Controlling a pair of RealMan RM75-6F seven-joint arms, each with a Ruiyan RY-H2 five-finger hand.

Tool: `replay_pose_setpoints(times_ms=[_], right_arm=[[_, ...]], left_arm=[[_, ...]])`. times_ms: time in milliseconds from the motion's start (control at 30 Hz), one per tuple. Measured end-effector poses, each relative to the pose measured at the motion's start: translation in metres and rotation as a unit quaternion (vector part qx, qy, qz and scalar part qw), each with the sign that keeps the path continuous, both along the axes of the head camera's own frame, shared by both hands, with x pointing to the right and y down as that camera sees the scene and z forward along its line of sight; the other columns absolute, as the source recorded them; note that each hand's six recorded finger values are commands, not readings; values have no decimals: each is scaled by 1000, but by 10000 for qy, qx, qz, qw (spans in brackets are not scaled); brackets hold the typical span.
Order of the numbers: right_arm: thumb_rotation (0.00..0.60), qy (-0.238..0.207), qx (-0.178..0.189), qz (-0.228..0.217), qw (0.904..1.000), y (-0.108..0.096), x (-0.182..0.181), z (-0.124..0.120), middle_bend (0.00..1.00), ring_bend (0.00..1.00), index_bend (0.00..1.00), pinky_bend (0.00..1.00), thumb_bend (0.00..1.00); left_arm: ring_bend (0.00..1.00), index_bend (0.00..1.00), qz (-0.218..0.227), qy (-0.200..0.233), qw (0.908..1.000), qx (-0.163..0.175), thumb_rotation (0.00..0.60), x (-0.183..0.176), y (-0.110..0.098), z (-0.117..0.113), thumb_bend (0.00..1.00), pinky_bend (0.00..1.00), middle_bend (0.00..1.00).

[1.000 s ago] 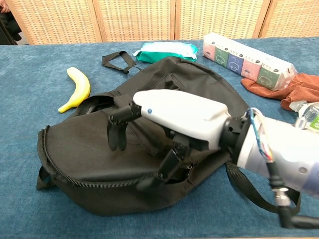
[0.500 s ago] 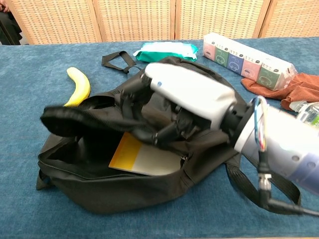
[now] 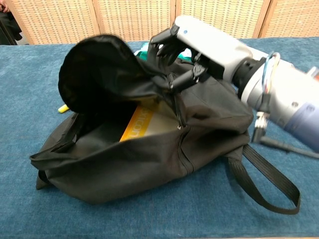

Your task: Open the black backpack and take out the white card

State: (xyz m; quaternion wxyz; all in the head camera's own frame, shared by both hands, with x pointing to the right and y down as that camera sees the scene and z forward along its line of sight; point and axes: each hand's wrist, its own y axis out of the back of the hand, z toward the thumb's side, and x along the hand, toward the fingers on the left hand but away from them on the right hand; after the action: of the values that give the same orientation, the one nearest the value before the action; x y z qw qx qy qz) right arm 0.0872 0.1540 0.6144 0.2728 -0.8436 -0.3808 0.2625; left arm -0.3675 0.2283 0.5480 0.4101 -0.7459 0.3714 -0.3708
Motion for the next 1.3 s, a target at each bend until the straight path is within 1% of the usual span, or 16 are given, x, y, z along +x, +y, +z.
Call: replay_pose_setpoints(times_ms=[167,233,267,400,533,667,833,933,1067,1133,1200,1267,1300], right_arm=[[600,115,-193,163,9996,-9,8,-2,650,417,642,309,517],[600,159,-298,254,9991,-13,12,-1,653,418,644,308,517],[600,169,-344,299,9988,-14,13,-1,653,418,644,309,517],[600,148,-537,452,9974,-17,19,-1,654,419,645,308,517],[600,142,-587,476,9970,-19,24,-3,654,418,645,309,517],[600,153,-576,433,9973,-18,26,-4,655,419,647,309,517],[600,170,-564,379,9975,-16,28,-4,655,419,648,309,517],[600,176,-571,361,9976,-15,29,-4,656,418,648,309,517],[600,160,-560,314,9978,-14,29,-5,656,419,648,309,517],[600,139,-539,268,9981,-14,27,-7,656,419,648,309,517],[600,141,-508,213,9984,-14,27,-8,656,419,648,309,517],[600,149,-478,172,9986,-15,26,-10,655,419,648,308,518],[600,153,-471,160,9986,-15,26,-10,656,419,648,308,523]], left_arm=[[0,192,792,182,9966,-102,600,28,-3,10,438,129,0],[0,197,1069,213,9940,-121,600,39,-2,13,439,129,0],[0,197,1138,214,9932,-138,600,42,-2,14,439,129,0],[8,219,1312,235,9908,-251,600,55,-3,21,448,129,0],[23,235,1470,376,9871,-518,600,74,-7,35,460,129,0],[23,236,1586,428,9839,-702,600,90,-11,47,458,129,0],[23,236,1705,333,9808,-890,600,107,-16,60,438,129,0],[24,236,1712,222,9808,-909,600,116,-22,67,431,129,0],[17,230,1777,-63,9799,-909,600,125,-25,76,366,129,0],[4,191,1854,-282,9774,-974,600,129,-25,82,318,129,0],[0,94,1910,-457,9748,-1057,600,133,-24,87,255,129,0],[0,23,1953,-612,9718,-1171,600,138,-23,92,191,129,0],[0,4,1965,-656,9707,-1217,600,140,-22,94,155,129,0]])
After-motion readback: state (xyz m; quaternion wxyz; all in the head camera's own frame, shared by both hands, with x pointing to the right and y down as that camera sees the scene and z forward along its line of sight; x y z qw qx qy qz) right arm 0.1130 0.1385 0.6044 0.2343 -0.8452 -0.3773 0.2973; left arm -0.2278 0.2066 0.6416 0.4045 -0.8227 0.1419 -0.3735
